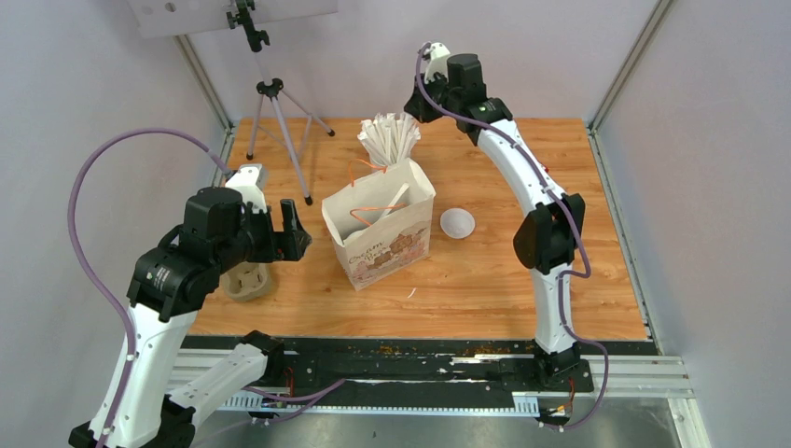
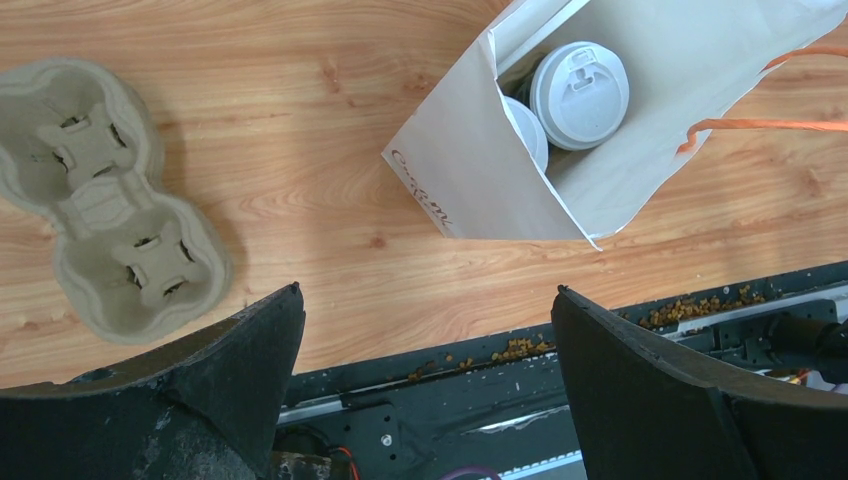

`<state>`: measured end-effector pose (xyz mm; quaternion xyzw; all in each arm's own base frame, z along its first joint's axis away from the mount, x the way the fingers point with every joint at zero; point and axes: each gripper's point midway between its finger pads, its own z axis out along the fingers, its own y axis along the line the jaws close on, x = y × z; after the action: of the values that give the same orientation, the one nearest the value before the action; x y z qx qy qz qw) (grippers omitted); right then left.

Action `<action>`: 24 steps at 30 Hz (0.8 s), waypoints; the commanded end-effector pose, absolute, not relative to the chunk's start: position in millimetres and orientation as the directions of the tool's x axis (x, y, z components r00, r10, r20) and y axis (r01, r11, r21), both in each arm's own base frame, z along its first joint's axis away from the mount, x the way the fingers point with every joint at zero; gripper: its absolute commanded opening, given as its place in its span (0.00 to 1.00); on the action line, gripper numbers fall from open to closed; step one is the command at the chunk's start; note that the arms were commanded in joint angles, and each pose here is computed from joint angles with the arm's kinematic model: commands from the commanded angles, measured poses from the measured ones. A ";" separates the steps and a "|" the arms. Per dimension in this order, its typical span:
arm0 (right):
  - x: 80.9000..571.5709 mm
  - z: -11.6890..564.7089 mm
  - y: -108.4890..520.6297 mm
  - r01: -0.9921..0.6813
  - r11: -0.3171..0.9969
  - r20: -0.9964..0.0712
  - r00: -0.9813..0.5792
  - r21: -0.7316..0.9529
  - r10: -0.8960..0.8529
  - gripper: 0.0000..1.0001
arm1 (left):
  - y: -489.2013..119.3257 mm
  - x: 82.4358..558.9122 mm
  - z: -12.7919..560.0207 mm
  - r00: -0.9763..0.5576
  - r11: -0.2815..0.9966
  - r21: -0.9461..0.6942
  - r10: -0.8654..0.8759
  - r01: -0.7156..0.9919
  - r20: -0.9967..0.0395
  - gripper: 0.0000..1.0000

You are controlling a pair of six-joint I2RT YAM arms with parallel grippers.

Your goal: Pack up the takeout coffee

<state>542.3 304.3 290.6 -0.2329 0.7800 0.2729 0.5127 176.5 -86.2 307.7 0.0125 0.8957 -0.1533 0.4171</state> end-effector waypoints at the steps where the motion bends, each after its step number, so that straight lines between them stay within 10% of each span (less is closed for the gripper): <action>1: 531.0 360.5 293.7 -0.654 0.744 -0.969 -0.242 0.135 -0.037 0.00 | -85.4 177.4 311.5 -0.635 0.951 -0.269 -0.114 0.152 -0.764 1.00; 24: 443.0 523.0 237.5 -0.600 0.798 -0.996 0.022 0.052 0.082 0.00 | -89.3 183.4 303.3 -0.635 0.950 -0.265 -0.102 0.167 -0.766 1.00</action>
<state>473.3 261.0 454.9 -0.2238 0.7005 0.2546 0.6279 176.6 -86.8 299.8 0.0135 0.8970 -0.1535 0.4143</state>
